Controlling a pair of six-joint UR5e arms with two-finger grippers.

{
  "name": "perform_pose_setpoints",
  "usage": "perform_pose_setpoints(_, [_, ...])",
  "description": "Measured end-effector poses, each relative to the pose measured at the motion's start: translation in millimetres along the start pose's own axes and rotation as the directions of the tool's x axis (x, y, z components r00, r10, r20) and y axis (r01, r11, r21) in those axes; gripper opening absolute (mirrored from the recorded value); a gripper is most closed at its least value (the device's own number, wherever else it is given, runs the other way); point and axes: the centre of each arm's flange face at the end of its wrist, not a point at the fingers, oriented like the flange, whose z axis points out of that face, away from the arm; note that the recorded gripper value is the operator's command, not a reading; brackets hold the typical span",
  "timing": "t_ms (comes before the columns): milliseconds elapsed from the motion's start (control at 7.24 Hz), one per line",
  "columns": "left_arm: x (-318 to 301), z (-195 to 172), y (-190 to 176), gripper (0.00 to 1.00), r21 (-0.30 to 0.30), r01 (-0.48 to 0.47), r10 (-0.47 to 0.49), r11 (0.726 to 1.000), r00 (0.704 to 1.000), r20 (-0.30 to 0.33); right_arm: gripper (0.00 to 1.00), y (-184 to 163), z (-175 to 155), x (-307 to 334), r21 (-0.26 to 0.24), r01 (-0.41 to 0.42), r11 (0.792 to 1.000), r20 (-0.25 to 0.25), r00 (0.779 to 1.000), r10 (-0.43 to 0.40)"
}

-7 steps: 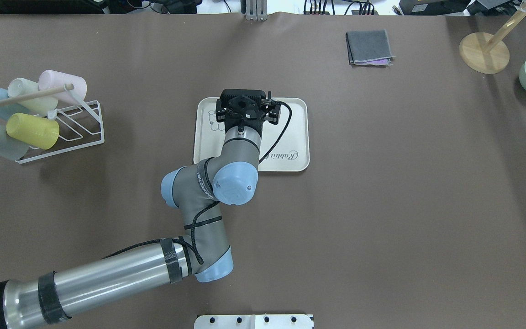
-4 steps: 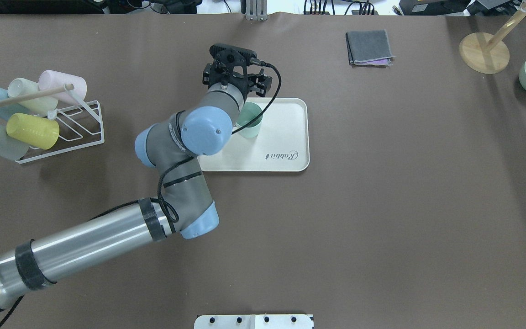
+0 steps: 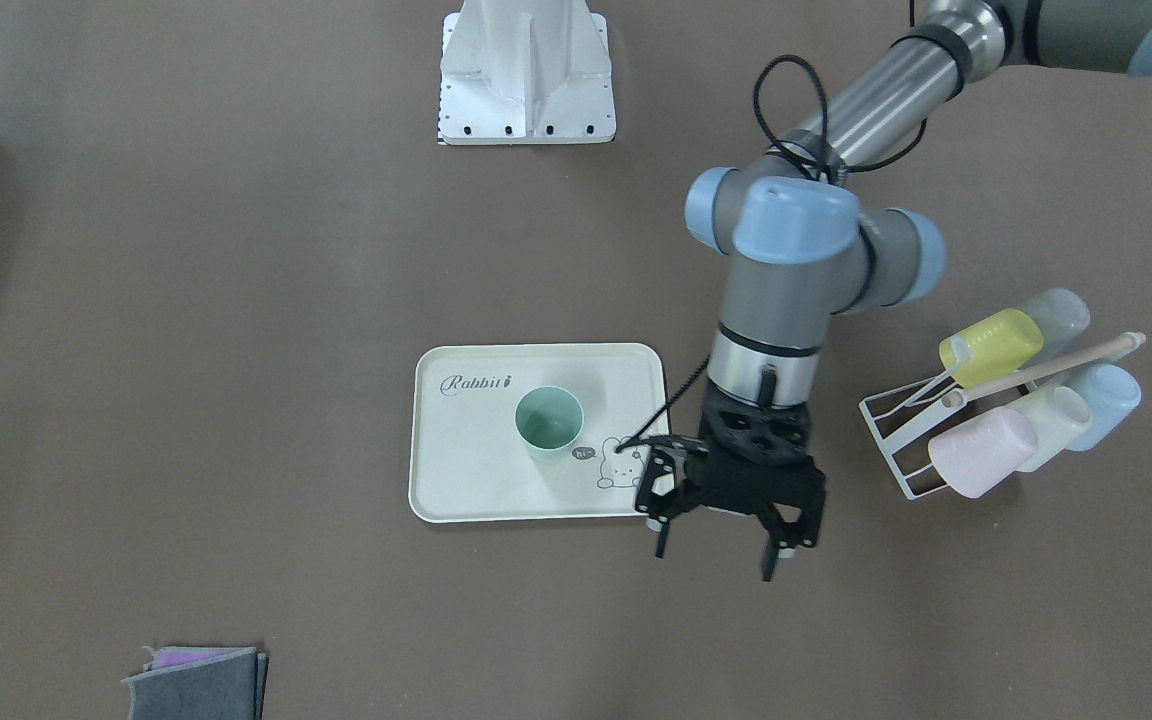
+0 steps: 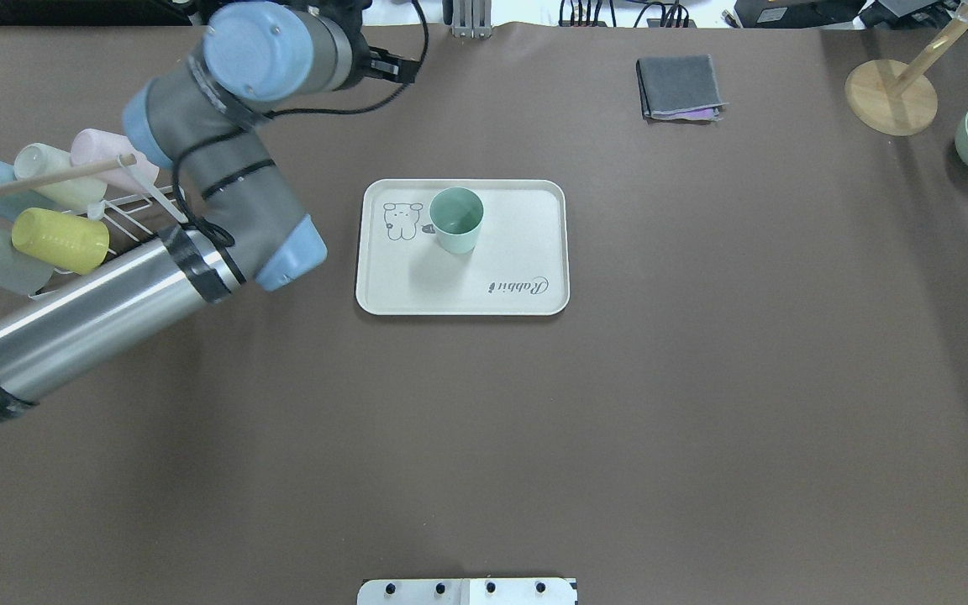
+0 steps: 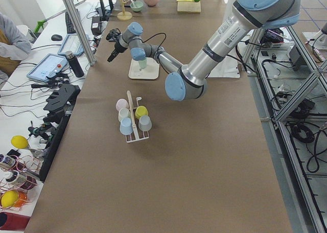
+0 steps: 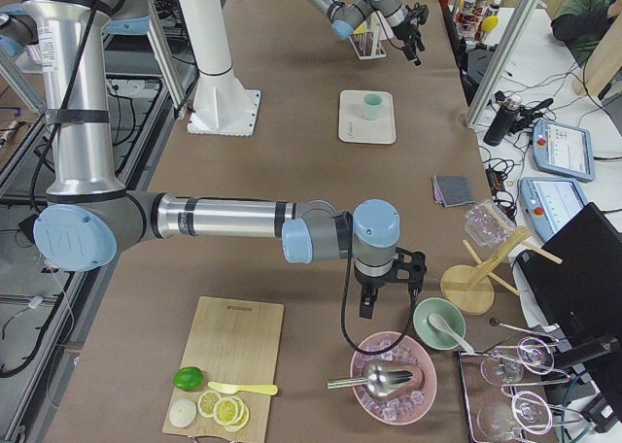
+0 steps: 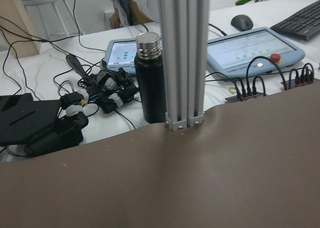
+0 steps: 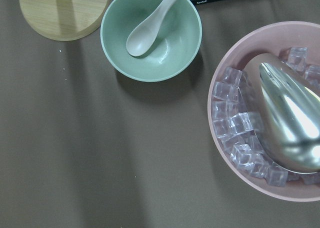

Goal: Pick up and place green cup on tray

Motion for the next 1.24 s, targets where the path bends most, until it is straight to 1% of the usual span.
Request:
perform_pose_setpoints(138, [-64.9,-4.5,-15.7,0.99,-0.102,0.066,-0.063,0.993,0.997,0.037,1.00,0.0,0.1,0.3,0.000,0.000,1.000,-0.002,1.000,0.000])
perform_pose_setpoints(276, [-127.9,-14.0,-28.0,0.99,-0.202,0.139,-0.124,0.969,0.989,0.085,1.00,0.0,0.0,0.3,0.001,0.001,1.000,-0.003,1.000,-0.001])
perform_pose_setpoints(414, [-196.8,-30.8,-38.6,0.99,-0.304,0.192,-0.159,0.933,0.978,0.132,1.00,0.0,-0.2,0.1,0.001,0.001,1.000,-0.003,1.000,-0.001])
perform_pose_setpoints(552, [-270.6,-52.4,-41.4,0.99,-0.392,0.222,-0.165,0.893,0.971,0.175,1.00,0.0,-0.2,0.1,0.001,0.001,1.000,-0.003,1.000,-0.001])
perform_pose_setpoints(691, [-336.7,-71.0,-30.7,0.99,-0.451,0.254,-0.172,0.856,0.961,0.215,1.00,-0.1,-0.5,-0.3,0.002,0.001,1.000,-0.002,1.000,-0.001])
perform_pose_setpoints(829, [-399.5,-88.0,-10.2,0.99,-0.484,0.295,-0.190,0.824,0.948,0.255,1.00,-0.2,-1.5,-1.2,0.004,0.003,1.000,-0.002,1.000,-0.003])
perform_pose_setpoints(967, [-453.4,-104.5,14.7,0.99,-0.494,0.345,-0.223,0.798,0.931,0.290,1.00,0.5,-3.2,-2.5,0.008,0.005,1.000,-0.002,1.000,-0.005])
perform_pose_setpoints(1105, [-493.5,-119.7,46.4,0.99,-0.503,0.384,-0.259,0.775,0.917,0.302,1.00,1.6,-4.5,-3.3,0.010,0.007,1.000,-0.002,1.000,-0.007])
perform_pose_setpoints(1243, [-516.7,-136.4,87.7,0.98,-0.514,0.400,-0.281,0.759,0.913,0.296,1.00,2.4,-5.1,-3.8,0.011,0.008,1.000,-0.002,1.000,-0.008])
